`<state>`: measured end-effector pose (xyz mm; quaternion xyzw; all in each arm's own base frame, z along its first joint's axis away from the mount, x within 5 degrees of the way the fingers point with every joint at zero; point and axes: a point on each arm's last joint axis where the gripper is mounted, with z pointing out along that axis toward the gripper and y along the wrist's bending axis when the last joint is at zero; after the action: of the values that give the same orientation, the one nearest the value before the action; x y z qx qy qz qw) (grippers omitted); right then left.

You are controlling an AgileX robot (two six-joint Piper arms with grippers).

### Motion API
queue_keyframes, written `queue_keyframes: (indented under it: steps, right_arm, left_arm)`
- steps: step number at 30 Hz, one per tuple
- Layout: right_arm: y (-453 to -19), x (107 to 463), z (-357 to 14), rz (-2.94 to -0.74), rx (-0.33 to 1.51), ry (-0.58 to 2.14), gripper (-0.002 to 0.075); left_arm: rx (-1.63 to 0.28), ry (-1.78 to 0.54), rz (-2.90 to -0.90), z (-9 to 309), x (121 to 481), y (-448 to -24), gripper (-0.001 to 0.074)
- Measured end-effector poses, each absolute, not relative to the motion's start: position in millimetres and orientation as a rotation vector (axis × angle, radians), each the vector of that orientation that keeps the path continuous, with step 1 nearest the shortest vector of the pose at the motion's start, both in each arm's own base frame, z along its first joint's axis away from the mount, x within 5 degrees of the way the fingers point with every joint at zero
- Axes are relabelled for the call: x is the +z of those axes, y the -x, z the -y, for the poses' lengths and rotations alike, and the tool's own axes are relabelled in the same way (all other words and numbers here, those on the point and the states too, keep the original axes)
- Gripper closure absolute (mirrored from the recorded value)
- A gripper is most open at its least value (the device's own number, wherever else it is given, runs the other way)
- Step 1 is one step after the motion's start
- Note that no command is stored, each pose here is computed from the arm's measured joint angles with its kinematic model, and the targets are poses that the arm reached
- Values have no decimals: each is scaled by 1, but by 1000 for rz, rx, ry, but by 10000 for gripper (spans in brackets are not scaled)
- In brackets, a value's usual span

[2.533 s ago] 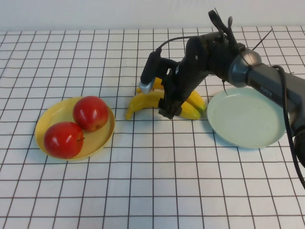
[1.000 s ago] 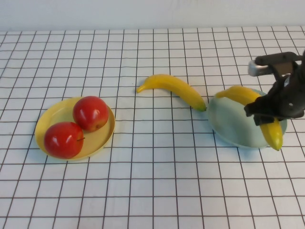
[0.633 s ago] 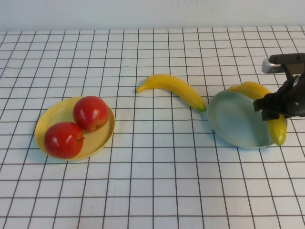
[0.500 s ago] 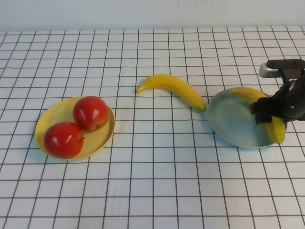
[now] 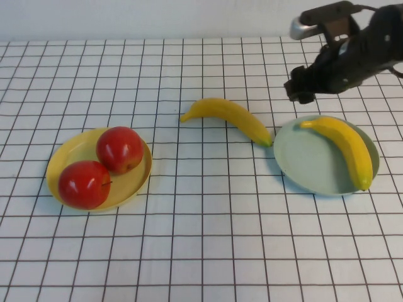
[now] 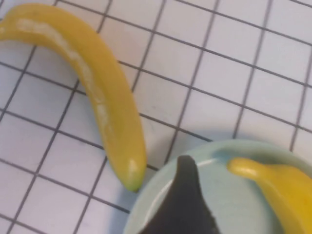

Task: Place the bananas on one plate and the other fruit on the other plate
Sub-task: Put another type of fruit in the right plate

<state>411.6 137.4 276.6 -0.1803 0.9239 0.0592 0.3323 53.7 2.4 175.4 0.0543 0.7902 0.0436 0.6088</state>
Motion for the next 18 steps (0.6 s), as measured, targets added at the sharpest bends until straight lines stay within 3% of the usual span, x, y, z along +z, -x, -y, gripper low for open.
queue_keyframes:
  steps: [7, 18]
  right_arm:
    - [-446, 246, -188, -2446, 103, 838, 224]
    - [-479, 207, -216, -2488, 112, 985, 225]
  left_arm:
    - [101, -125, -1826, -2, 175, -54, 737]
    - [101, -125, -1827, -2, 175, -54, 737]
